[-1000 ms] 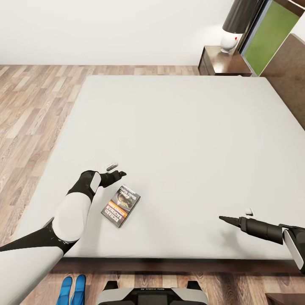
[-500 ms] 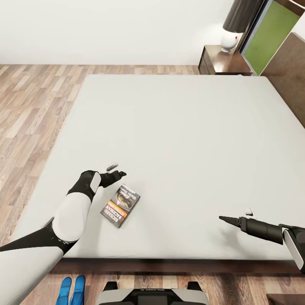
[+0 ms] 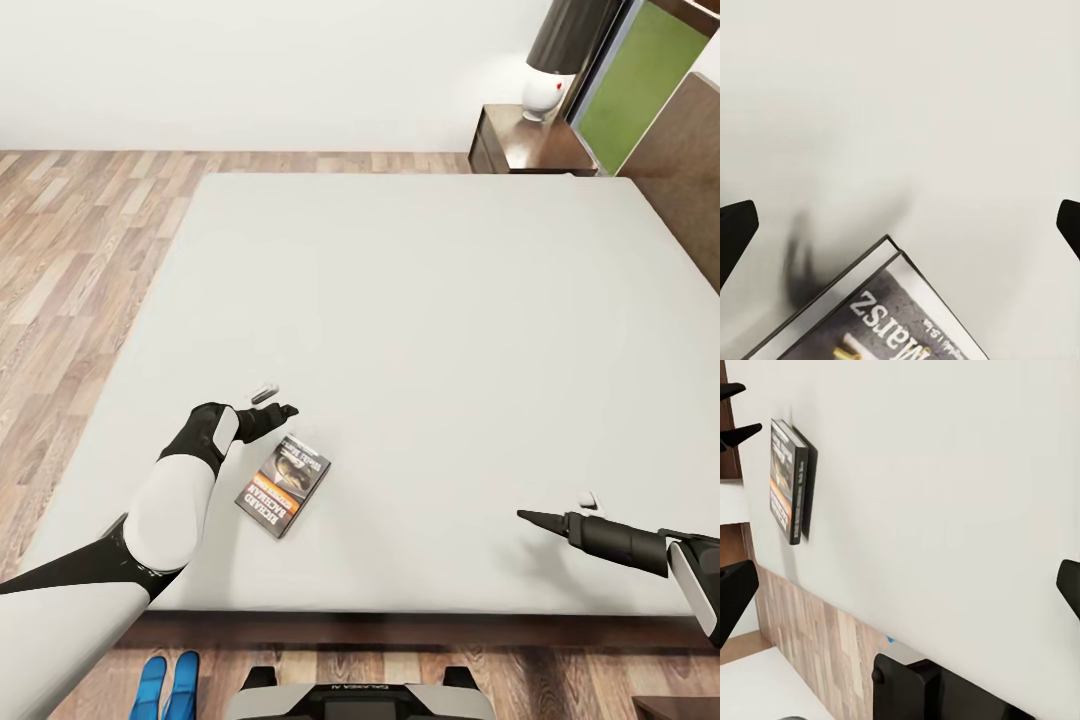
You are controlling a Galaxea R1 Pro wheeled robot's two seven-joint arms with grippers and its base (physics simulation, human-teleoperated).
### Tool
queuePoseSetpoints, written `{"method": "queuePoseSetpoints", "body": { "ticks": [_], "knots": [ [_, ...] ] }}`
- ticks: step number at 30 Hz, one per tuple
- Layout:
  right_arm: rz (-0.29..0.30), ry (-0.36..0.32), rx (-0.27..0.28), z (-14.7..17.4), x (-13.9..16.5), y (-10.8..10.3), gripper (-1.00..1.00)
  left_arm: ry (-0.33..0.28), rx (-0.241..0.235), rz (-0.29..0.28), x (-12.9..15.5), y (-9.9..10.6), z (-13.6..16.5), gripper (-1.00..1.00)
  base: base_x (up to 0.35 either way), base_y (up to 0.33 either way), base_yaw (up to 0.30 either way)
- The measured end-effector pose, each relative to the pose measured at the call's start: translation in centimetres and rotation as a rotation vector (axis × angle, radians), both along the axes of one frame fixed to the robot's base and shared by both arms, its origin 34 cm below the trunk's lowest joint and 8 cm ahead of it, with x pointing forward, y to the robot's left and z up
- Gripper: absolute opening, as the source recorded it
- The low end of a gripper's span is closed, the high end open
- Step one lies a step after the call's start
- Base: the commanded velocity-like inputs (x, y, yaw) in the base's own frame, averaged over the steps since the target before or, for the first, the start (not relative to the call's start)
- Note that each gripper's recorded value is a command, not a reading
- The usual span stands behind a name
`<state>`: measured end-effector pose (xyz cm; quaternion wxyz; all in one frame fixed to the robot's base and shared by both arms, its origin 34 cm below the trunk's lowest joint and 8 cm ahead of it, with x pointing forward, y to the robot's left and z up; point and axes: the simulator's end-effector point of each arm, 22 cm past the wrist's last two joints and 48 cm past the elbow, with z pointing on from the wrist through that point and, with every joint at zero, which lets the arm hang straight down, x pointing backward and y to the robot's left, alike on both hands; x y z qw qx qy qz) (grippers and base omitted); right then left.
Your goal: In the bedroom, move the book from the bed onto either nightstand, and place the two sandals side by side next to the bed.
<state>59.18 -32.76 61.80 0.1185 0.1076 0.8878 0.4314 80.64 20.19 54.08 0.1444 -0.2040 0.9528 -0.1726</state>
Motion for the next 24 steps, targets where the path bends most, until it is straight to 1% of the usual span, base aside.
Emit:
{"method": "queuePoseSetpoints", "body": {
  "ticks": [10, 24],
  "knots": [
    [0.0, 0.0, 0.0, -1.4, 0.0, 0.0, 1.0, 0.0, 0.0, 0.0, 0.0, 0.0, -1.4, 1.0, 0.0, 0.0, 0.0],
    [0.0, -0.001, 0.001, -1.5, 0.0, 0.0, 1.0, 0.0, 0.0, 0.0, 0.0, 0.0, -1.5, 1.0, 0.0, 0.0, 0.0]
  ]
}}
